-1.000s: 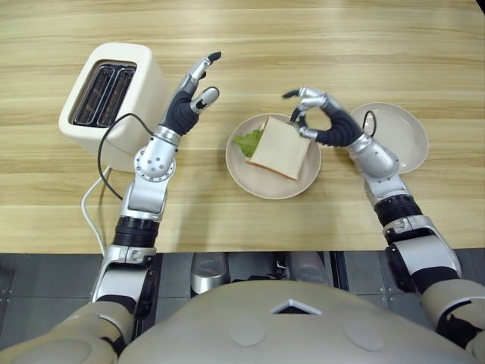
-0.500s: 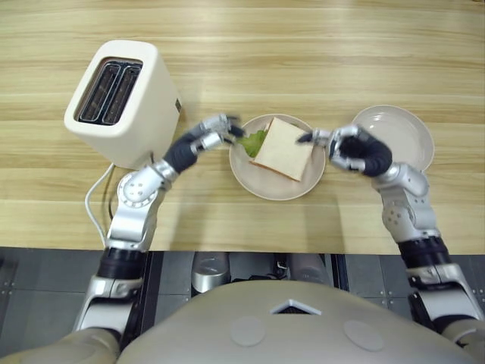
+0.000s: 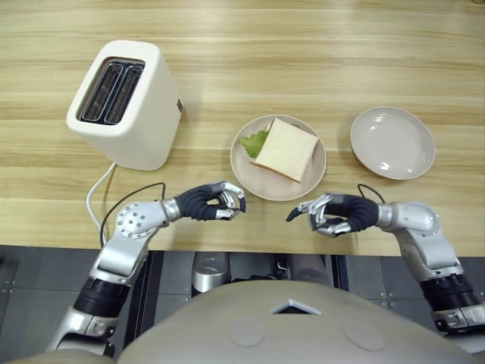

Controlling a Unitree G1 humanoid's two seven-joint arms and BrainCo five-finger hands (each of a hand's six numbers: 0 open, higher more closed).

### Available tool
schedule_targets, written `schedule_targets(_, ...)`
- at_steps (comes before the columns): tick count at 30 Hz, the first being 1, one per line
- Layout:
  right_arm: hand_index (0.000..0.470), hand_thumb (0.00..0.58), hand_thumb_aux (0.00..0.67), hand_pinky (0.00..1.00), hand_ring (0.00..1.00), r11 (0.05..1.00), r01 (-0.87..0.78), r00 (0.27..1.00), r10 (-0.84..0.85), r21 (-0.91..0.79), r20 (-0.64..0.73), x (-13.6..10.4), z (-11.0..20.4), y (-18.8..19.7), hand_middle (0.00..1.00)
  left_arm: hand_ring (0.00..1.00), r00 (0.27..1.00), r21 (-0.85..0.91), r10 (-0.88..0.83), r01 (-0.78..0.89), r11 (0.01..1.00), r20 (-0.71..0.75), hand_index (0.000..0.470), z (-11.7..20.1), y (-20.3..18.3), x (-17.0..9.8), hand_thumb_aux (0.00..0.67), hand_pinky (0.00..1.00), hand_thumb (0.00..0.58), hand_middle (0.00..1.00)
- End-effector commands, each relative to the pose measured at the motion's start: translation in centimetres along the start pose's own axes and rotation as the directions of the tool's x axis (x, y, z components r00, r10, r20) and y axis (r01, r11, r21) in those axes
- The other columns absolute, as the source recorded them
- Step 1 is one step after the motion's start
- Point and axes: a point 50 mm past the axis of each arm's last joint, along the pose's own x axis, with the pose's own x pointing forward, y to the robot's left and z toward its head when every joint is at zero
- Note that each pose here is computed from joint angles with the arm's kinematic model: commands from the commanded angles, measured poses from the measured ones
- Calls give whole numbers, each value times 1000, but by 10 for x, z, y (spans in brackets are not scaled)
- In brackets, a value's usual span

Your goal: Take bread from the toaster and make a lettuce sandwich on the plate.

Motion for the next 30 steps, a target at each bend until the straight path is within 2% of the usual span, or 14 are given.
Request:
schedule_targets(1, 460, 580, 670, 1000, 1000, 993, -53, 975, 28, -110, -219, 3, -22, 4, 1000, 1000, 983, 173, -44, 75, 982, -176, 460, -27, -12, 13, 670, 1000, 580, 1000)
schedule_targets(4, 460, 580, 670, 1000, 1000, 983, -74, 953, 21, -166, -302, 3, -31, 4, 1000, 1000, 974, 229, -92, 139, 963, -206, 460, -33, -24, 23, 670, 1000, 580, 1000)
schedule_targets(12, 460, 580, 670, 1000, 1000, 942, -29, 933, -95, -335, -347, 12, -39, -17, 1000, 1000, 956, 299, -153, 226, 927, -250, 460, -43, -37, 36, 670, 1000, 580, 1000)
schedule_targets(15, 460, 580, 670, 1000, 1000, 886, 19, 924, -193, -464, -330, 23, -38, -38, 1000, 1000, 972, 355, -63, 143, 924, -227, 460, -41, -21, 49, 670, 1000, 580, 1000)
schedule_targets(19, 460, 580, 670, 1000, 1000, 845, 25, 903, -249, -535, -350, 31, -45, -57, 1000, 1000, 976, 372, 74, 7, 928, -203, 460, -44, 6, 67, 670, 1000, 580, 1000)
schedule_targets(24, 460, 580, 670, 1000, 1000, 830, 28, 873, -292, -557, -391, 41, -51, -83, 1000, 1000, 950, 360, 163, -59, 931, -267, 460, -61, 36, 84, 670, 1000, 580, 1000)
schedule_targets(30, 460, 580, 670, 1000, 1000, 863, 111, 839, -347, -492, -420, 56, -48, -113, 1000, 1000, 913, 321, 226, -114, 940, -339, 460, -69, 61, 99, 670, 1000, 580, 1000)
